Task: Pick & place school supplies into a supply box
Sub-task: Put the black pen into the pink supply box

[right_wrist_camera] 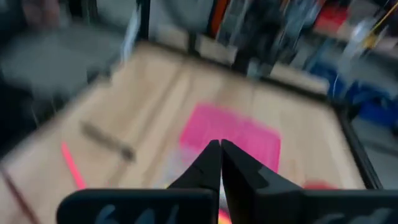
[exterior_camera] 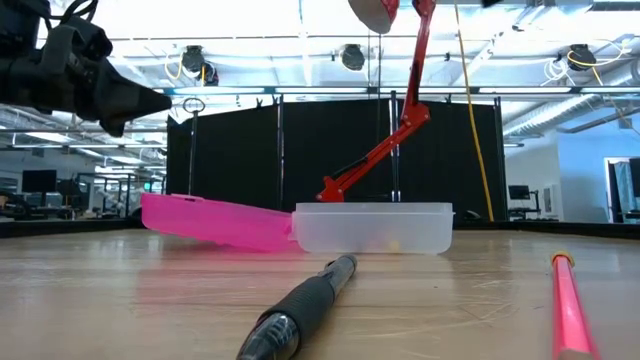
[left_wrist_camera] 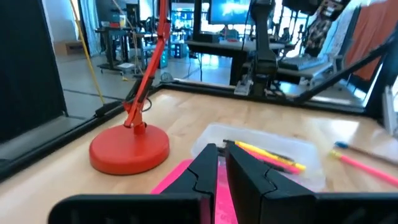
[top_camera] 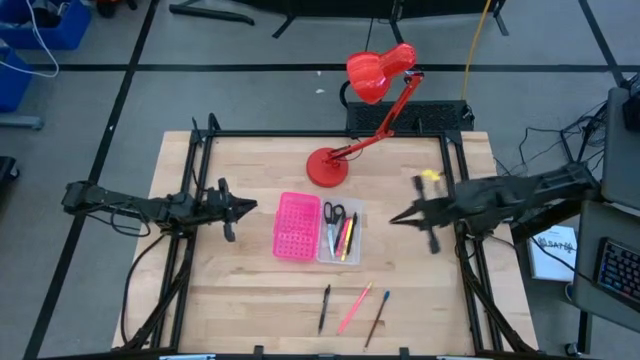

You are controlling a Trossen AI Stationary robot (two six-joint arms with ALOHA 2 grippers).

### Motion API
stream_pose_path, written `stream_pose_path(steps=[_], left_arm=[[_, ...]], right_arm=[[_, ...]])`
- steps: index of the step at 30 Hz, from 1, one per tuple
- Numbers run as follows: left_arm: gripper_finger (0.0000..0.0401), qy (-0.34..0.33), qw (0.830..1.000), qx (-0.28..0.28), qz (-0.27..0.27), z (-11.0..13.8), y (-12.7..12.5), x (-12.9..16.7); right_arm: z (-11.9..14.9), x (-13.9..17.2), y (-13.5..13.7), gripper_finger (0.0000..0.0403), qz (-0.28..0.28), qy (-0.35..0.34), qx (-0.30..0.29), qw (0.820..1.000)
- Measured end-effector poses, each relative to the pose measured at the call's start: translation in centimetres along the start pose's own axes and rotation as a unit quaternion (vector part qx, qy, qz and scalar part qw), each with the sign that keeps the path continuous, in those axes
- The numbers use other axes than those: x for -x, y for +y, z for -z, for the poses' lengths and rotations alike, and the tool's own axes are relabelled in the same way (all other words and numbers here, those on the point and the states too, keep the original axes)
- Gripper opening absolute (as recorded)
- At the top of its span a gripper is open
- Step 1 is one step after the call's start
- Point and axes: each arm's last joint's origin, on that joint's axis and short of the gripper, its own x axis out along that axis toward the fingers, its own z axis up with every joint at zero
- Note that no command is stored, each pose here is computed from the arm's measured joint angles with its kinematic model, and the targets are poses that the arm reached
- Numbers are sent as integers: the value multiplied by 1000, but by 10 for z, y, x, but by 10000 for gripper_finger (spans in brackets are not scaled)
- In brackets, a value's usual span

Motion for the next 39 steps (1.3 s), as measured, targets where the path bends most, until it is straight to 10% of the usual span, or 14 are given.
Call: stream_pose_path(steps=[14, 32, 39], left_arm=[[42, 2, 1000, 15, 12, 0, -1, 0], [42, -5, 1000, -4, -1, -1, 0, 0], [42, -37, 994, 101, 9, -10, -2, 0]], right_arm=[[92, 35, 14, 0, 20, -120, -73, 990], [135, 16, 25, 0, 27, -219, -46, 974], [138, 16, 25, 0, 52, -280, -13, 959]])
